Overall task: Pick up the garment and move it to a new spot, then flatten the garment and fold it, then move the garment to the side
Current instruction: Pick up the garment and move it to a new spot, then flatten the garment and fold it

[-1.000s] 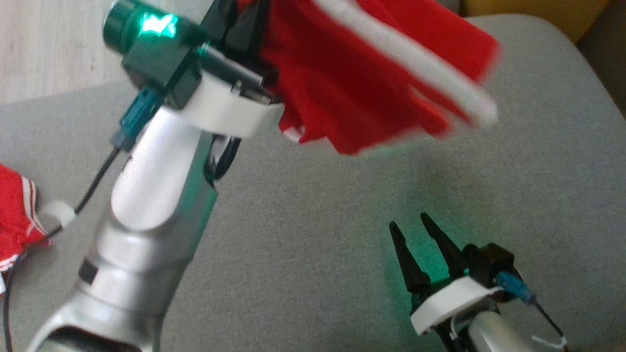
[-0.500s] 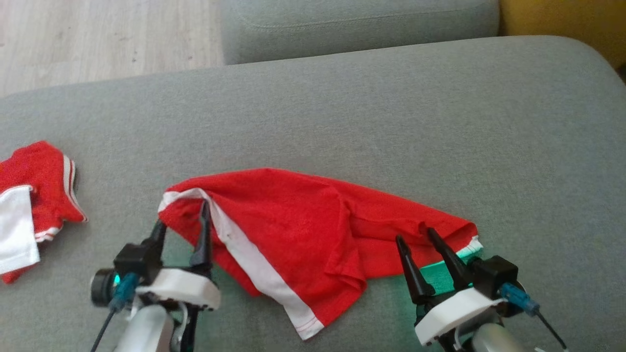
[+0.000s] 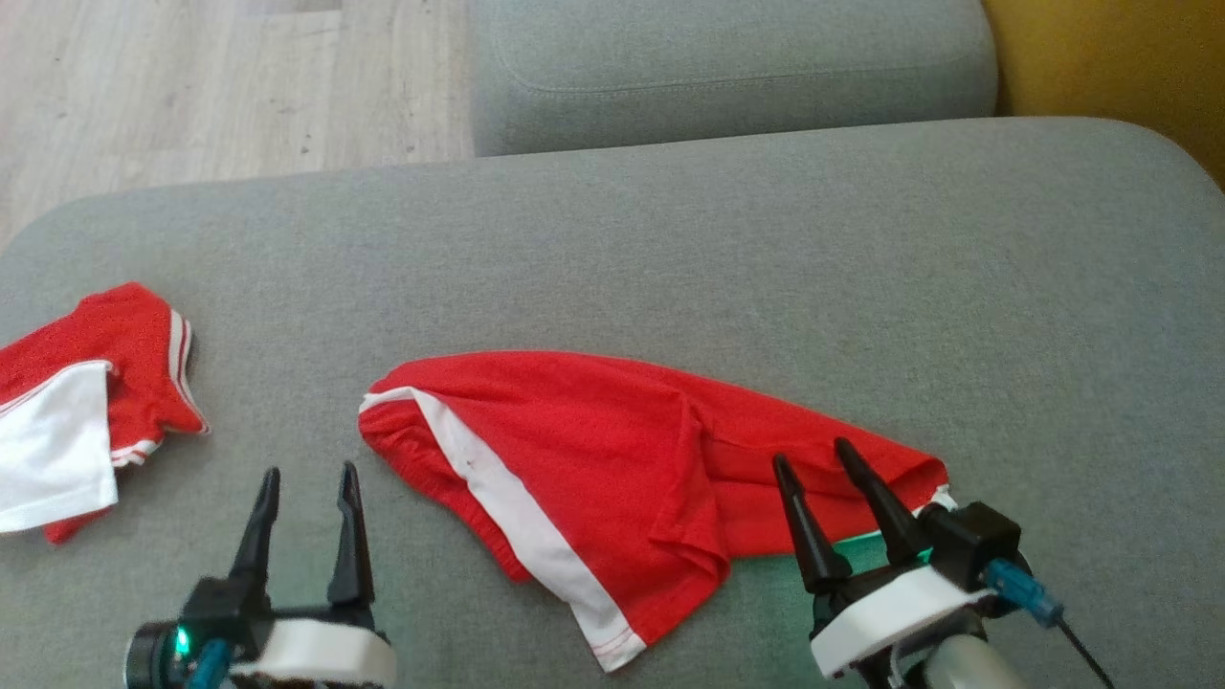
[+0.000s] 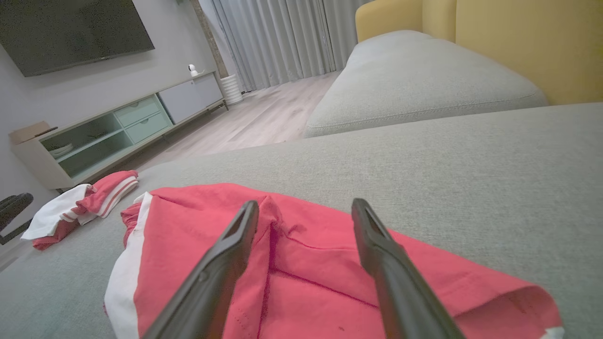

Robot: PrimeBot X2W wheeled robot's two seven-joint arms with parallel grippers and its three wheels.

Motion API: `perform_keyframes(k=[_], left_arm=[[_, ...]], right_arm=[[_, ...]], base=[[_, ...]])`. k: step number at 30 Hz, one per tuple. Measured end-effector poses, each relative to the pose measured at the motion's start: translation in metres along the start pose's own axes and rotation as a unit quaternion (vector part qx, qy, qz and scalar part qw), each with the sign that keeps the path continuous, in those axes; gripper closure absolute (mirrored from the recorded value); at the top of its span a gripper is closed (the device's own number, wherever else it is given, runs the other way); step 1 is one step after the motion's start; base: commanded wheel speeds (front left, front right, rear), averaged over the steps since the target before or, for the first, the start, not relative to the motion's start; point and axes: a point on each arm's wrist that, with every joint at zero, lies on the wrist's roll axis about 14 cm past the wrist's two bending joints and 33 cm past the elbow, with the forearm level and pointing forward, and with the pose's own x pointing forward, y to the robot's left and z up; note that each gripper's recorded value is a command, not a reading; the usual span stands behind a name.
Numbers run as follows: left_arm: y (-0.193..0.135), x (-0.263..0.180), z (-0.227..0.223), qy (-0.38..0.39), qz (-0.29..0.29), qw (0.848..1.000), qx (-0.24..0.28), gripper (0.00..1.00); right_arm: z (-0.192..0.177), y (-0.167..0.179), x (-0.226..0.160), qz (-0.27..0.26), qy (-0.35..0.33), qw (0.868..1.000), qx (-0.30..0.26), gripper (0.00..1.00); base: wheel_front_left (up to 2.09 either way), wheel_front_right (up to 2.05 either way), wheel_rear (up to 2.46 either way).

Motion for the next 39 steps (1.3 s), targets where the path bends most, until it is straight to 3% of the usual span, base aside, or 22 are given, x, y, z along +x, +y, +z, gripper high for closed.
perform_keyframes(k=[6, 15, 21, 36, 37, 39], left_arm=[[0.005, -0.015, -0.004, 0.002, 0.013, 1.000, -0.006, 0.00], [0.007, -0.027, -0.013, 0.015, 0.017, 1.000, -0.017, 0.00], [0.007, -0.038, -0.024, 0.030, 0.022, 0.999, -0.028, 0.00], [0.017, -0.053, -0.036, 0.049, 0.047, 0.997, -0.032, 0.00], [0.017, -0.054, -0.037, 0.050, 0.047, 0.997, -0.032, 0.00], [0.016, -0.054, -0.038, 0.051, 0.046, 0.997, -0.032, 0.00]], right_arm=[[-0.004, 0.031, -0.003, 0.045, 0.004, 0.999, 0.008, 0.00], [-0.055, 0.074, -0.027, 0.130, 0.093, 0.987, 0.023, 0.00], [-0.072, 0.059, -0.025, 0.119, 0.125, 0.985, 0.007, 0.00], [-0.093, 0.042, 0.004, 0.117, 0.163, 0.974, -0.104, 0.02], [-0.092, 0.042, 0.007, 0.117, 0.161, 0.974, -0.106, 0.27], [-0.087, 0.043, 0.010, 0.117, 0.153, 0.976, -0.107, 1.00]], base=[[0.00, 0.00, 0.00], [0.00, 0.00, 0.00], [0.00, 0.00, 0.00], [0.00, 0.00, 0.00], [0.00, 0.00, 0.00], [0.00, 0.00, 0.00]])
